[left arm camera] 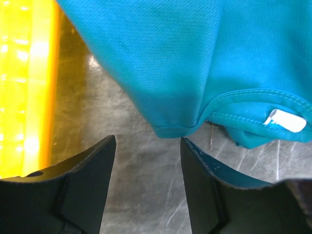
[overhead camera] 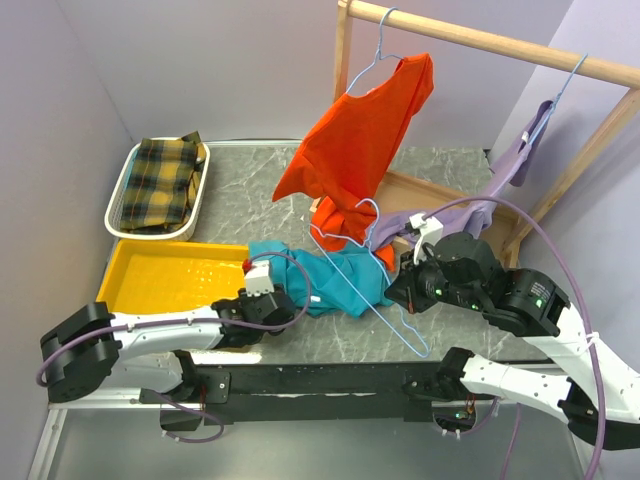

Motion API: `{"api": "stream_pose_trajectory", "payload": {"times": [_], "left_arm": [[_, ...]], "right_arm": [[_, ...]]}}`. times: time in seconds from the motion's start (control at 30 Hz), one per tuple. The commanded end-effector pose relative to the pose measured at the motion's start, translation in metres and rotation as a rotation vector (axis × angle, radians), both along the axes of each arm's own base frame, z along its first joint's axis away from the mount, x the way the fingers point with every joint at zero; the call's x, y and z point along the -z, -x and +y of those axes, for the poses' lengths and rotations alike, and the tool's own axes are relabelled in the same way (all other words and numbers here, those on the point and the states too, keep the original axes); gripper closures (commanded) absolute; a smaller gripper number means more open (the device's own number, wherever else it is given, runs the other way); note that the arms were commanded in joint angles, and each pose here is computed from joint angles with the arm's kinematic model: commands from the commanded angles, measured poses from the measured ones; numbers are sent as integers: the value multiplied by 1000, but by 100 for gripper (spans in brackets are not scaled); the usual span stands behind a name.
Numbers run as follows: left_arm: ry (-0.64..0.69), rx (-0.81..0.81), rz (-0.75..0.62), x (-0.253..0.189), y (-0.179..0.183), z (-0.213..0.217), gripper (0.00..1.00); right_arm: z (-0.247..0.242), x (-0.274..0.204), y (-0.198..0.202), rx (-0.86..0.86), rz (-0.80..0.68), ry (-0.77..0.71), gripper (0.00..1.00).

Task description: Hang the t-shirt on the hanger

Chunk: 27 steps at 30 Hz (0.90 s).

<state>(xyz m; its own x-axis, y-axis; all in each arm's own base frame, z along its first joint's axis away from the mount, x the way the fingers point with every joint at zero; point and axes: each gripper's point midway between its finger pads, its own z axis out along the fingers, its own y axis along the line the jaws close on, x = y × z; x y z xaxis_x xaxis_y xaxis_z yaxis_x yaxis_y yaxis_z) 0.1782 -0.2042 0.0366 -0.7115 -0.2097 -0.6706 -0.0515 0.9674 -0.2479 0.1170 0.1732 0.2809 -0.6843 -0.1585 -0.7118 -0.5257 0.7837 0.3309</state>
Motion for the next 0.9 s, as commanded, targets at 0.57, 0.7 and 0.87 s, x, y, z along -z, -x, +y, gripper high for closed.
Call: {"api": "stream_pose_trajectory", "payload": {"times": [0.57,0.7,0.87], "left_arm": [[-3,-80,-215,-50,-52,-6,88],[42,-51,-182,-65,-71,-6,99],[98,19,-107,-83,-85,-11,99]], "right_arm": [[7,3,8,-51,-12,-57,100],[6,5,15,-76,-10,-84,100],[7,14,25,-120,7,-95,100]]}}
